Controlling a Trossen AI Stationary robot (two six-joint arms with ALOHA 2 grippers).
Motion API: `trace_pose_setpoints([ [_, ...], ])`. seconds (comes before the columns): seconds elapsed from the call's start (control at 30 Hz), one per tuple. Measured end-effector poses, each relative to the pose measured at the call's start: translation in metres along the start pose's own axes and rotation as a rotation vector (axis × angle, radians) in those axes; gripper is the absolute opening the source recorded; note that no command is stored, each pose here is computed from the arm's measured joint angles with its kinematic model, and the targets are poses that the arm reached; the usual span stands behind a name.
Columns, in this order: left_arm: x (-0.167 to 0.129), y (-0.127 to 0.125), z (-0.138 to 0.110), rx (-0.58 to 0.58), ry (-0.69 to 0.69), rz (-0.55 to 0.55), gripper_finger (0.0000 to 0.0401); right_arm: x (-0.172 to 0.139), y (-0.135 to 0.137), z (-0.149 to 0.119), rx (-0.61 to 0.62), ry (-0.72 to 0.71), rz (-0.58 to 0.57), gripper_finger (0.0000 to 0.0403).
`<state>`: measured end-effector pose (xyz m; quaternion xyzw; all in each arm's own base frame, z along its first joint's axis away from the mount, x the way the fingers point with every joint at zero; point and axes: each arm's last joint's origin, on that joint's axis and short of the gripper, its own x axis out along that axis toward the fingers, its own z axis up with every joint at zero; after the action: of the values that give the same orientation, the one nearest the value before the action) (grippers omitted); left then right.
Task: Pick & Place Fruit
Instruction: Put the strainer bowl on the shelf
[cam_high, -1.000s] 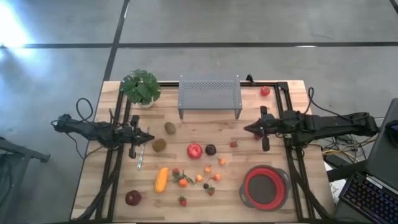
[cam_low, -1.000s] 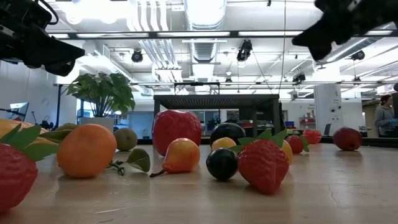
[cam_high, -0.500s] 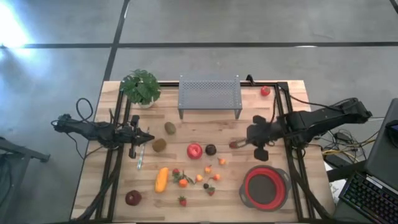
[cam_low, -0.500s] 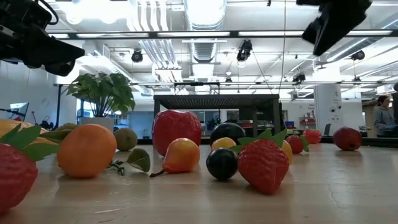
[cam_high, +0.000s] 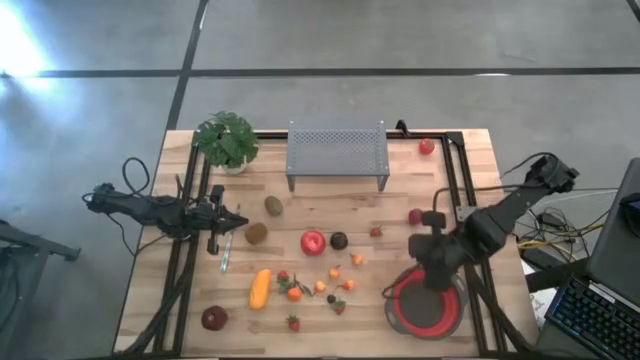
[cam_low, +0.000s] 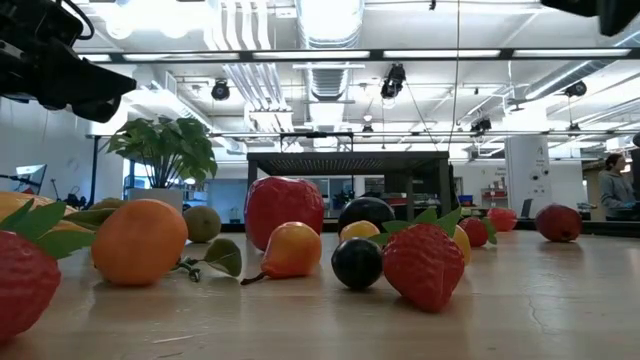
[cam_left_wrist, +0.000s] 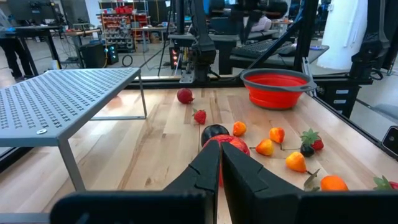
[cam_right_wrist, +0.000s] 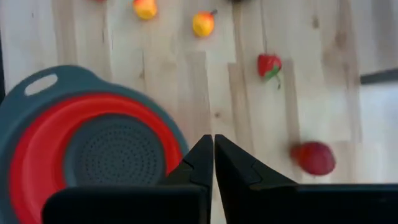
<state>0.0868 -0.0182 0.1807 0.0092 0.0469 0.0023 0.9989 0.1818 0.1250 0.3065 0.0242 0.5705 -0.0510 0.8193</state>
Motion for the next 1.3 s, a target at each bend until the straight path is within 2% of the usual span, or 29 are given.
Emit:
trace_pose_setpoints([
  [0.23,0.000,0.000,0.000,0.000,0.001,0.000,0.0021,0.020,0.010,-0.016,0.062,0.108,-0.027,0.0094],
  [0.4,0.000,0.000,0.000,0.000,0.000,0.000,0.0021,0.034,0.005,-0.028,0.106,0.173,-0.053,0.0163],
  [0.57,0.000,0.000,0.000,0.000,0.000,0.000,0.0021,0.042,0.000,-0.042,0.143,0.237,-0.047,0.0207],
  [0.9,0.000,0.000,0.000,0.000,0.000,0.000,0.0021,0.056,-0.005,-0.056,0.226,0.284,-0.086,0.0247],
  [1.03,0.000,0.000,0.000,0.000,0.000,0.000,0.0021,0.061,-0.004,-0.058,0.235,0.293,-0.066,0.0259],
  [1.3,0.000,0.000,0.000,0.000,0.000,0.000,0.0021,0.063,-0.001,-0.056,0.225,0.275,-0.026,0.0260],
])
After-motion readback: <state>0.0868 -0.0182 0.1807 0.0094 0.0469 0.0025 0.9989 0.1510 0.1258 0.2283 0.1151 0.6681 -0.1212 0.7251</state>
